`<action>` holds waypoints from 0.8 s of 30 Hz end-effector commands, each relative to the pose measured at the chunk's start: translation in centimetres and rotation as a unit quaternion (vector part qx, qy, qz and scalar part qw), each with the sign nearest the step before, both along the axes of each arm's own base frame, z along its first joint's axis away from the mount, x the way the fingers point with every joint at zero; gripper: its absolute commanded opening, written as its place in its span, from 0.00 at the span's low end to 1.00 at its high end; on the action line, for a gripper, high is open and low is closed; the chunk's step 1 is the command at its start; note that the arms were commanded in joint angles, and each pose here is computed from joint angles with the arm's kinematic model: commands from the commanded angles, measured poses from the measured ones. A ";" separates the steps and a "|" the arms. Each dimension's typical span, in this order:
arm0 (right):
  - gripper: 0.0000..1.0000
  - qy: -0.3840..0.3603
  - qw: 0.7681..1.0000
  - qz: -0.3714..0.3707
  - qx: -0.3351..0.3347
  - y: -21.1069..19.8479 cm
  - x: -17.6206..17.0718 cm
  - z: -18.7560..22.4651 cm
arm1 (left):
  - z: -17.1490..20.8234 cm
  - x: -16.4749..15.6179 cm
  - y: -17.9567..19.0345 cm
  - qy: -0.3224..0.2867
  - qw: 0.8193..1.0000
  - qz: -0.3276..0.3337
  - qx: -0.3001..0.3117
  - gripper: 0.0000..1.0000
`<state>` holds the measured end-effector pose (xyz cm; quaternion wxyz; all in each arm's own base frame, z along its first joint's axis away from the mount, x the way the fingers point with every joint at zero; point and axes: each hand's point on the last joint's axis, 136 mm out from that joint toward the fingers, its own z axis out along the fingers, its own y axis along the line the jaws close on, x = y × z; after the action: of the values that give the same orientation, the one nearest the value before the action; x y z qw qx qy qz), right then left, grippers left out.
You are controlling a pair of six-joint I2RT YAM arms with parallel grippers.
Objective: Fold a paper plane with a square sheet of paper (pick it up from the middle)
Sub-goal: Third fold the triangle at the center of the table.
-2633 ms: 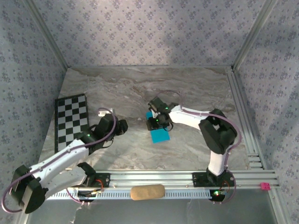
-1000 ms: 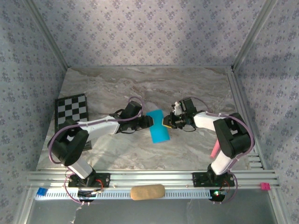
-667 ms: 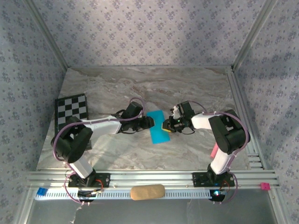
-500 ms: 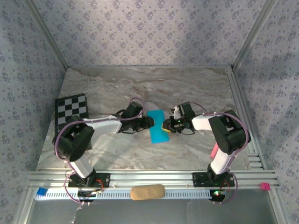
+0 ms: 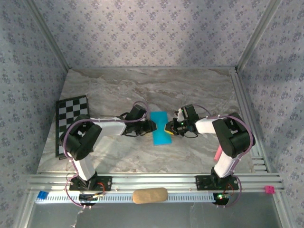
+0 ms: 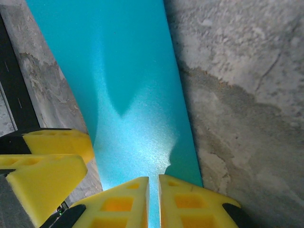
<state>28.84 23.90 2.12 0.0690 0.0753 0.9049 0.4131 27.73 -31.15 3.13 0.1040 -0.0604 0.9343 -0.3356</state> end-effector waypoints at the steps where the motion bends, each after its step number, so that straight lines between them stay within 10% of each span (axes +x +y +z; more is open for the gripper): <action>1: 0.15 0.052 0.997 -0.010 -0.048 -1.3 -2.0 -3.0 | 0.0 0.4 -0.9 -0.001 1.000 -0.004 -0.017 0.41; 24: 0.15 0.052 0.997 -0.010 -0.052 -1.3 -2.1 -3.3 | -0.1 0.4 -1.1 0.001 0.999 0.002 -0.032 0.28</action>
<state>28.84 23.91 2.13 0.0690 0.0755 0.9049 0.4131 28.45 -31.90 3.40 0.1079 -0.0685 0.9244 -0.3593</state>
